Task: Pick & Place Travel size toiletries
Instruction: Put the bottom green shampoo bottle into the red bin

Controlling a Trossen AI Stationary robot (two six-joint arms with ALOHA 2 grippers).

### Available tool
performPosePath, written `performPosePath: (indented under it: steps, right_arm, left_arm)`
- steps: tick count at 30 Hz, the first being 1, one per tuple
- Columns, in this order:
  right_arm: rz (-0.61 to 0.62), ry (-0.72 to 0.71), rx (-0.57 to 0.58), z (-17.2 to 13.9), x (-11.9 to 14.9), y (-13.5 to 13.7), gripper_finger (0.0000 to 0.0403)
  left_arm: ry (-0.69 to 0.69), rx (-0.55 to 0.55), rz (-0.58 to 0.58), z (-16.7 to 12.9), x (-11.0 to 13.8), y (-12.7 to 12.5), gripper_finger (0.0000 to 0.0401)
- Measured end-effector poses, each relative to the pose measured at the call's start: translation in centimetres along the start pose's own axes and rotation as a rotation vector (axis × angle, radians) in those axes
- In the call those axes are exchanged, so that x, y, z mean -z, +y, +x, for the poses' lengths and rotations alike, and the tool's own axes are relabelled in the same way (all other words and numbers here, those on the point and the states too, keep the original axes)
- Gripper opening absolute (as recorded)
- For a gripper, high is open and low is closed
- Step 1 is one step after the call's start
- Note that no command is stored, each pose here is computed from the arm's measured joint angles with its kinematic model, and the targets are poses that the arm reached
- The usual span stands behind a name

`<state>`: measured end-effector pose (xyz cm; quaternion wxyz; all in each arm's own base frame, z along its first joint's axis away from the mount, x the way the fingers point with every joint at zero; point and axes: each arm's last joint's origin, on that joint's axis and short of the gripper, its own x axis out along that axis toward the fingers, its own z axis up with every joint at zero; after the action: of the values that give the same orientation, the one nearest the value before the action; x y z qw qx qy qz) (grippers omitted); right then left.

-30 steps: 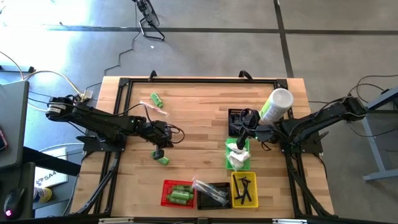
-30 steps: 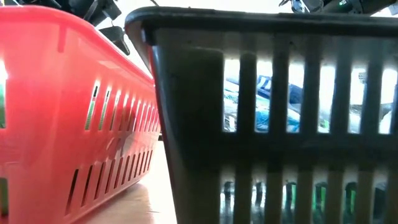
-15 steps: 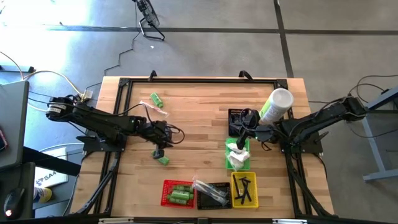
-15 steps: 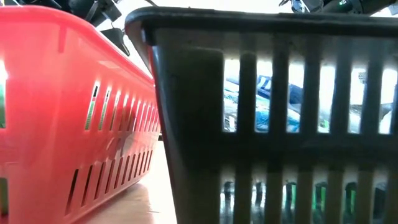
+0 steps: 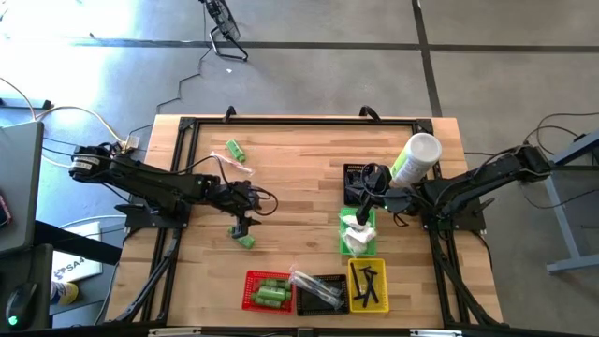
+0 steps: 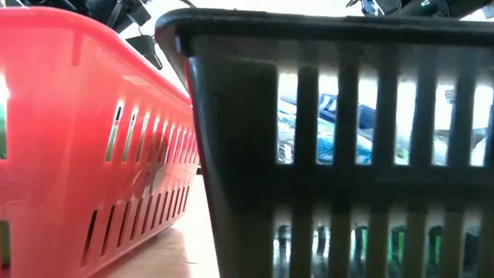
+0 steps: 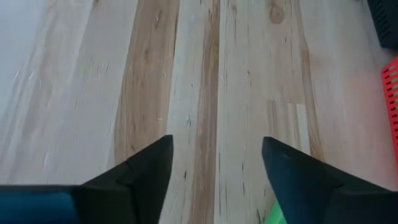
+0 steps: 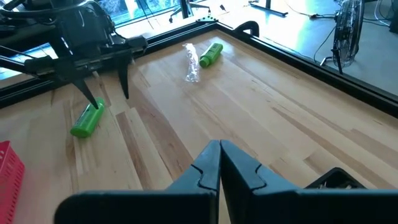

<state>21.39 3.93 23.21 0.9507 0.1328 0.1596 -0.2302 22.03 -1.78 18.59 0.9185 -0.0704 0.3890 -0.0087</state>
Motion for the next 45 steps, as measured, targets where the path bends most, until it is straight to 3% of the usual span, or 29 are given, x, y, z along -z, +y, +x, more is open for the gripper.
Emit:
performPosePath:
  steps: [9, 22, 25, 28, 37, 45]
  right_arm:
    - [0.0, 0.0, 0.0, 0.0, 0.0, 0.0, 0.0002]
    - [-0.023, -0.063, 0.016, 0.4, -0.9, -0.3, 0.0002]
    - [0.009, -0.081, 0.02, 0.6, -1.2, -0.6, 0.0002]
    - [0.037, -0.071, -0.022, 0.7, -1.4, -0.6, 0.0002]
    - [-0.162, -0.045, -0.076, 1.1, -1.2, -0.4, 0.0002]
    - [-0.136, -0.1, -0.123, 0.8, -1.7, 0.1, 0.0002]
  left_arm:
    - [0.0, -0.004, -0.003, 0.0, 0.0, 0.0, 0.0288]
    - [0.005, 0.008, -0.071, 0.0, 0.0, 0.0, 0.0292]
    - [0.015, 0.043, -0.178, 0.0, 0.0, -0.1, 0.0292]
    - [0.059, 0.15, -0.3, 0.0, 0.2, -0.4, 0.0292]
    - [0.02, 0.155, 0.04, 0.0, 0.0, -0.5, 0.0292]
    - [0.009, 0.2, 0.18, -0.2, -0.4, -0.7, 0.0292]
